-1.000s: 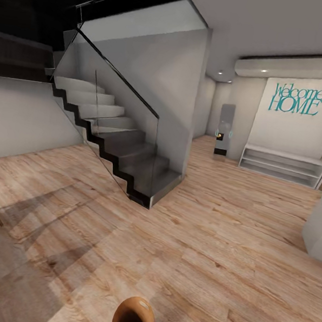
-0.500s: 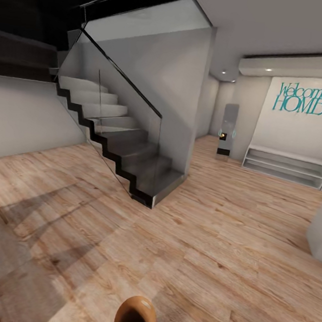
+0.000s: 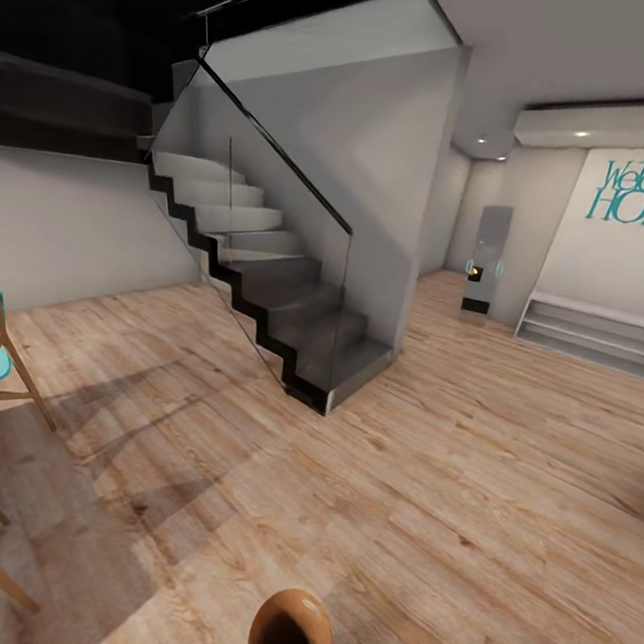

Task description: Put the three can of soda from the living room inside the tash can in the kitchen.

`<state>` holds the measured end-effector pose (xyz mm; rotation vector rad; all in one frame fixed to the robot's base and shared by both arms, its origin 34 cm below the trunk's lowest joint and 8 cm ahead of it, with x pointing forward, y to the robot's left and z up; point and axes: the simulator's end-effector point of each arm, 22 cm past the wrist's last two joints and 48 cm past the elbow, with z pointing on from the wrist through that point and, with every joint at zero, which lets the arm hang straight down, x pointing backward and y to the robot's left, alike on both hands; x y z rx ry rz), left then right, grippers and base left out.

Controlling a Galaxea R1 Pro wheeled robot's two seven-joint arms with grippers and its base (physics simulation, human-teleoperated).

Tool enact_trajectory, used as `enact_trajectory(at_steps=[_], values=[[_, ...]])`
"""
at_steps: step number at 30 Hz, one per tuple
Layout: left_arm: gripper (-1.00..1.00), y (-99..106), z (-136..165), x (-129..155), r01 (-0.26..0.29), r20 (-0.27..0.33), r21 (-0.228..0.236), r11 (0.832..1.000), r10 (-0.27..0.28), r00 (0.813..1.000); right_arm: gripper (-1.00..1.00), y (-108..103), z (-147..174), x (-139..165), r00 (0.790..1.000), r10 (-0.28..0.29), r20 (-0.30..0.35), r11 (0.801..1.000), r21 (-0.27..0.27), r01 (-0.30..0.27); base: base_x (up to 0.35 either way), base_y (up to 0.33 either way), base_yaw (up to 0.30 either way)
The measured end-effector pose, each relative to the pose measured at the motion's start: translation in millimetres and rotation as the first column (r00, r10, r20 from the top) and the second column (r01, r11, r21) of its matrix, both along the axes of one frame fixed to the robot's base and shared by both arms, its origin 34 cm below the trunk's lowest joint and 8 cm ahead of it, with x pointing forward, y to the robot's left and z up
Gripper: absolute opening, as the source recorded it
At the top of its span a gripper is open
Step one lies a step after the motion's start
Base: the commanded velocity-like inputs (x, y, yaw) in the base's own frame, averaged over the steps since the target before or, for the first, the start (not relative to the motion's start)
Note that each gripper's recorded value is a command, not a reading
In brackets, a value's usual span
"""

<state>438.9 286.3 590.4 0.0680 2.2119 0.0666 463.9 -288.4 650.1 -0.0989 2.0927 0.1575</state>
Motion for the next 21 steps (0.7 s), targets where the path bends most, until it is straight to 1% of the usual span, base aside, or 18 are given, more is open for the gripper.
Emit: enact_trajectory(at_steps=[4,13,16,19,21], values=[[1.0,0,-1,-1,0.0,-0.005,0.0,1.0,0.0,1.0,1.0,1,-3,-2,1.0,0.012,-0.01,1.0,-0.015,-0.012,0.0,0.0,0.158],[1.0,0,-5,-4,0.0,-0.015,0.0,1.0,0.0,1.0,1.0,2,-8,-5,1.0,0.02,-0.024,1.0,-0.021,-0.021,0.0,0.0,0.151],[1.0,0,-5,-4,0.0,-0.017,0.0,1.0,0.0,1.0,1.0,15,-7,-4,0.998,0.053,-0.024,0.998,-0.018,-0.054,0.0,0.0,0.056],[1.0,0,-5,-4,0.0,-0.018,0.0,1.0,0.0,1.0,1.0,19,-5,-2,0.998,0.064,-0.019,0.998,-0.018,-0.064,0.0,0.0,0.031],[1.0,0,-6,-4,0.001,-0.019,0.001,1.0,-0.001,1.0,1.0,26,3,5,0.997,0.083,-0.001,0.996,-0.018,-0.083,0.0,0.0,0.013]])
